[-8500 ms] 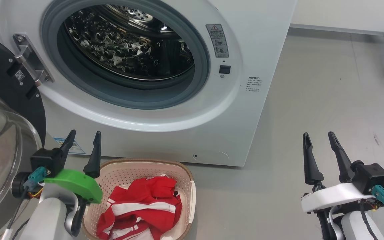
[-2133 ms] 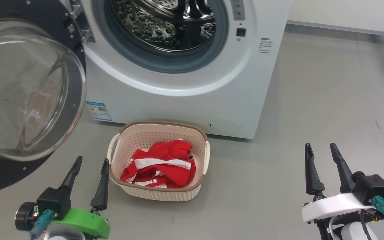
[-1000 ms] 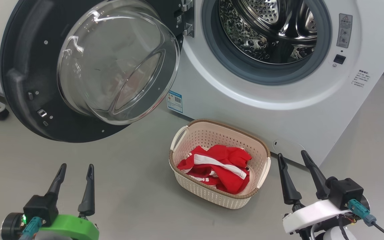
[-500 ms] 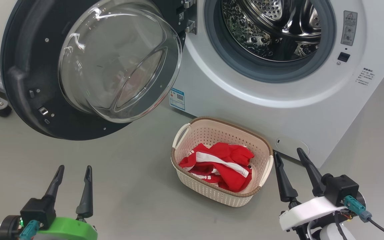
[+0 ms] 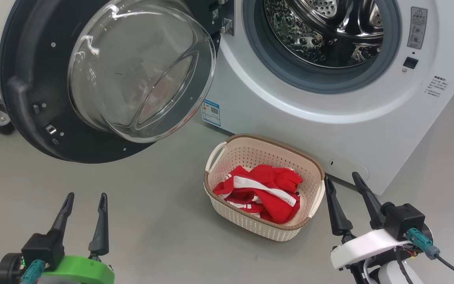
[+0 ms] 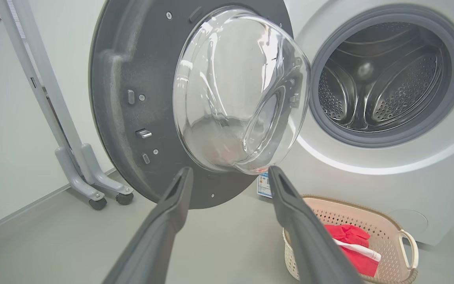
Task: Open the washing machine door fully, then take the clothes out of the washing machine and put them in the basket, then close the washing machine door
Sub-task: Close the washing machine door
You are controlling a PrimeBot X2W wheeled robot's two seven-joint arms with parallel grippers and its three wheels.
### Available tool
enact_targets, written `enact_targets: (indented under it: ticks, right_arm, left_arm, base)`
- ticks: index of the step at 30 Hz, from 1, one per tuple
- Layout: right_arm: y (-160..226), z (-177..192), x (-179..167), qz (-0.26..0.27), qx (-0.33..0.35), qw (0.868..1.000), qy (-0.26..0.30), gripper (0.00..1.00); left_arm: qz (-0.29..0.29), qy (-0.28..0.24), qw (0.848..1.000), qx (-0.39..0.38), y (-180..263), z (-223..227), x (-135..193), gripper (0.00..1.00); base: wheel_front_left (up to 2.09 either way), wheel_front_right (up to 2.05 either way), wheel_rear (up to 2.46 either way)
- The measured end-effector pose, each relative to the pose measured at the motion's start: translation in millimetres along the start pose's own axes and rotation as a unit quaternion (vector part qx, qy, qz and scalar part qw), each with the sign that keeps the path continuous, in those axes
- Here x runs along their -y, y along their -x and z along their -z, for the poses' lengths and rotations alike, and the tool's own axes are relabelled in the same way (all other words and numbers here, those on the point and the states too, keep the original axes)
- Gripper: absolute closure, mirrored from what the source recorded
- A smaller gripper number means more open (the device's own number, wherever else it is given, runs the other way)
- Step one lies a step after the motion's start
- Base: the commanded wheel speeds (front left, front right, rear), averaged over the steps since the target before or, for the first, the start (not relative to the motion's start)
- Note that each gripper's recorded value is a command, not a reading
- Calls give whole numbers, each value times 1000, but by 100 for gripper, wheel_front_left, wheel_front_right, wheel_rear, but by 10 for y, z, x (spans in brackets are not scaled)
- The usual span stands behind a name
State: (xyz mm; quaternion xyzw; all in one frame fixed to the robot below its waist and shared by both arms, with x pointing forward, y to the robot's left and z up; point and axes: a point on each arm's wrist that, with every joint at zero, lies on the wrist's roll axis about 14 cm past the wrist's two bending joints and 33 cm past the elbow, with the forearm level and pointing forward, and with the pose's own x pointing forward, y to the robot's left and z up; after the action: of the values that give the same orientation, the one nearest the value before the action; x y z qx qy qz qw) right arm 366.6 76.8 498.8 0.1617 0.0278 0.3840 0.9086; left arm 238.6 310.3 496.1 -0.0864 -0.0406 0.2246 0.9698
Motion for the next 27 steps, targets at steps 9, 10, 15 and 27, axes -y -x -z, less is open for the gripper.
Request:
enact_targets:
  ticks: [9,10,15,27]
  right_arm:
    - [-30,12,9,-1,-1,1000,-1,0]
    - [-36,11,9,-2,-1,1000,-1,0]
    - [-54,4,6,-3,0,1000,0,0]
    - [-51,16,26,-1,-2,1000,-3,0]
  left_arm:
    - [-5,0,1000,0,-5,-4,-17,0]
    - [-6,0,1000,0,-5,-5,-23,0]
    - [-8,0,1000,1,-5,-10,-33,0]
    - [-8,0,1000,1,-8,-13,-29,0]
  base:
    - [0,0,0]
    - [0,0,0]
    - [0,0,0]
    - [0,0,0]
